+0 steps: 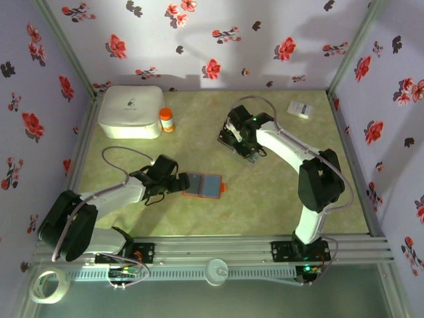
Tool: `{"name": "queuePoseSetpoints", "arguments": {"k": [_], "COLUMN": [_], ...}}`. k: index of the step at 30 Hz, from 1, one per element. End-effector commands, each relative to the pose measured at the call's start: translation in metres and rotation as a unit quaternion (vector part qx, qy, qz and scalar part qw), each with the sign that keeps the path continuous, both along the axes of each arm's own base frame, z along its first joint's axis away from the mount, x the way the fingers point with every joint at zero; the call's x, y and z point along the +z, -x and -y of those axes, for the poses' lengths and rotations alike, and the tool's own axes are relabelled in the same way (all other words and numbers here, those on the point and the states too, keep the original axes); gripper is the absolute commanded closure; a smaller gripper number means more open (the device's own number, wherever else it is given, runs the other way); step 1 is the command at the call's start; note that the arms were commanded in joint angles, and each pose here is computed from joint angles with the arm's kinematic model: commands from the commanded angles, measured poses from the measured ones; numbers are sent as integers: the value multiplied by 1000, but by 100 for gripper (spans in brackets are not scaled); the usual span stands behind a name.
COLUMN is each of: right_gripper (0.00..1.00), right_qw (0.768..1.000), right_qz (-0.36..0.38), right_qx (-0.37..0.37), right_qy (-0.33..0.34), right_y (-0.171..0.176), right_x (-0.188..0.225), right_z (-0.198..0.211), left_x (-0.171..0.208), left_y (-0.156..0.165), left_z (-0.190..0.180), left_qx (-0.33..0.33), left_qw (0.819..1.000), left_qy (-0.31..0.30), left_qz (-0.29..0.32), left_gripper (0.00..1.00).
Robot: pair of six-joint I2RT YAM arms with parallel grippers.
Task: Put the credit cards into the card holder
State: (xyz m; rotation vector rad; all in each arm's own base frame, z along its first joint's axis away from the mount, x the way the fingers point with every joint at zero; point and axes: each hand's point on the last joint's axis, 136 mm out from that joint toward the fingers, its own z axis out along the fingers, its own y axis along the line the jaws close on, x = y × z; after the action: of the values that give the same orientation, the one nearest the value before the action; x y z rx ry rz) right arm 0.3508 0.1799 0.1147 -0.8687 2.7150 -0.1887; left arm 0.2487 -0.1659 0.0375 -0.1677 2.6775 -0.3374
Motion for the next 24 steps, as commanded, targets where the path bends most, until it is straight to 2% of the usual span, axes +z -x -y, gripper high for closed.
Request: {"name": "queuePoseSetpoints", "arguments": {"k": [1,10,24], "right_gripper": [71,72,72], "right_qw": [1000,999,998], "right_qz": [-5,-23,-36], "right_qx": [20,28,31], "right_qy": [21,12,34], "right_y": [-6,-14,-25], "right_x": [6,-4,-23], "right_z": [11,10,14], "left_x": [7,7,10], "left_y": [0,1,0], "left_z": [3,2,3], "left_qx": [-11,-11,-10], "left_qw": [1000,1000,1000], "left_qy": [0,0,1], "left_qz": [4,5,6], "left_gripper": [0,0,0]}}
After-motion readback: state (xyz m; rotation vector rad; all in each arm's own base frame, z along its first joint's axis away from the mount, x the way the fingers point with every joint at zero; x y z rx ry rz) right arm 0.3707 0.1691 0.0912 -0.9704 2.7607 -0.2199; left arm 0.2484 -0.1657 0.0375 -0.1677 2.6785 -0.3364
